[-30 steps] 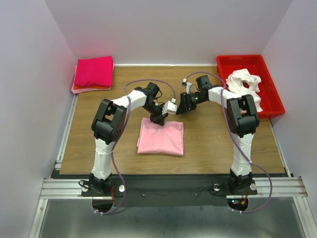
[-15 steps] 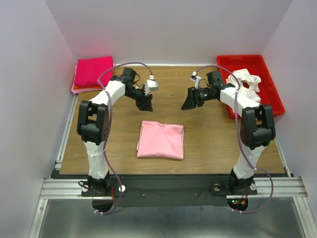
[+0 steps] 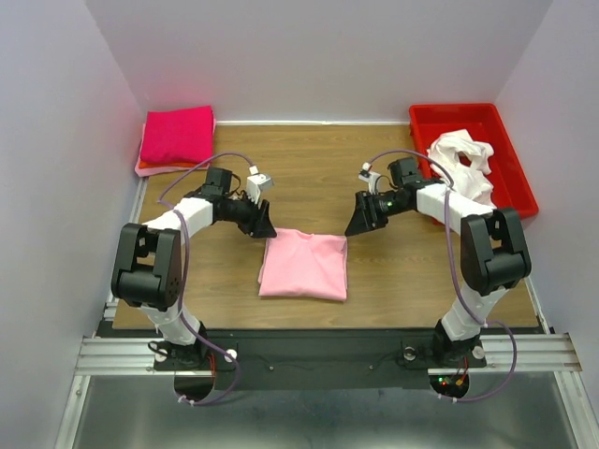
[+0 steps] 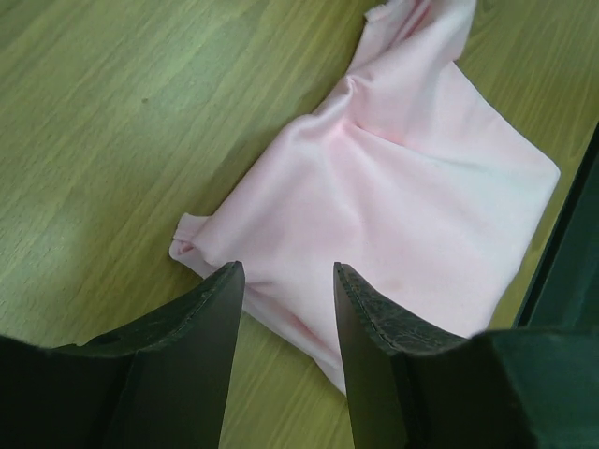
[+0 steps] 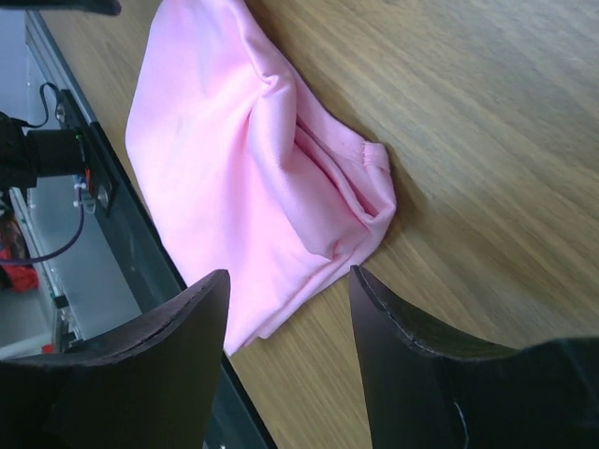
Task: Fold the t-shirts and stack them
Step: Fold the tshirt
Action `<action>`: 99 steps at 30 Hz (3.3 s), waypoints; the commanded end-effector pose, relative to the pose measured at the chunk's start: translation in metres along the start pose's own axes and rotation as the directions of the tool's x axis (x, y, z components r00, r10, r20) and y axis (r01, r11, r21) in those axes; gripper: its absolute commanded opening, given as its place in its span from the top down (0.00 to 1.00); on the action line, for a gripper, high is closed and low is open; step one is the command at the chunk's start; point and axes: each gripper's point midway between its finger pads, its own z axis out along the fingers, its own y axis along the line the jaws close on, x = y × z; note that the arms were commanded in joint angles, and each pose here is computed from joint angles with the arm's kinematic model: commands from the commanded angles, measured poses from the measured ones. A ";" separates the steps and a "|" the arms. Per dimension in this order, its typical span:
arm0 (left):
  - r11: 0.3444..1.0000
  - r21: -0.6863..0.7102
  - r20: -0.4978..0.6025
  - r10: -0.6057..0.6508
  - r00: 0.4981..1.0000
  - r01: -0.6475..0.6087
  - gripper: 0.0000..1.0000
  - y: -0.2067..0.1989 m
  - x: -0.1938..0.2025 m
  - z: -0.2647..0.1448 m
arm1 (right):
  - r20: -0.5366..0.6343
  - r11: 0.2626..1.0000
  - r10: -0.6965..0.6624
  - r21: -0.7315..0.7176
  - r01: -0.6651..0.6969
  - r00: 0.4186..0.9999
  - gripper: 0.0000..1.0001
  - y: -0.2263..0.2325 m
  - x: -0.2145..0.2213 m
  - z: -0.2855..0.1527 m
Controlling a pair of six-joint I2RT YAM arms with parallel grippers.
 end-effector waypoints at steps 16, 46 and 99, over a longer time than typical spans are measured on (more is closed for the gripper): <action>0.990 -0.062 0.062 -0.123 0.990 0.127 0.49 0.025 -0.007 0.007 | -0.074 0.996 -0.076 0.040 0.080 0.994 0.49 0.005 0.018 0.031; 0.983 0.025 0.019 -0.184 0.983 0.184 0.67 0.008 0.020 0.013 | -0.091 0.991 -0.095 0.083 0.103 0.991 0.78 0.004 0.024 0.043; 0.995 0.082 0.329 -0.078 0.941 0.054 0.64 0.009 -0.083 -0.041 | 0.211 0.989 -0.139 0.069 0.127 0.968 0.38 0.023 -0.088 -0.008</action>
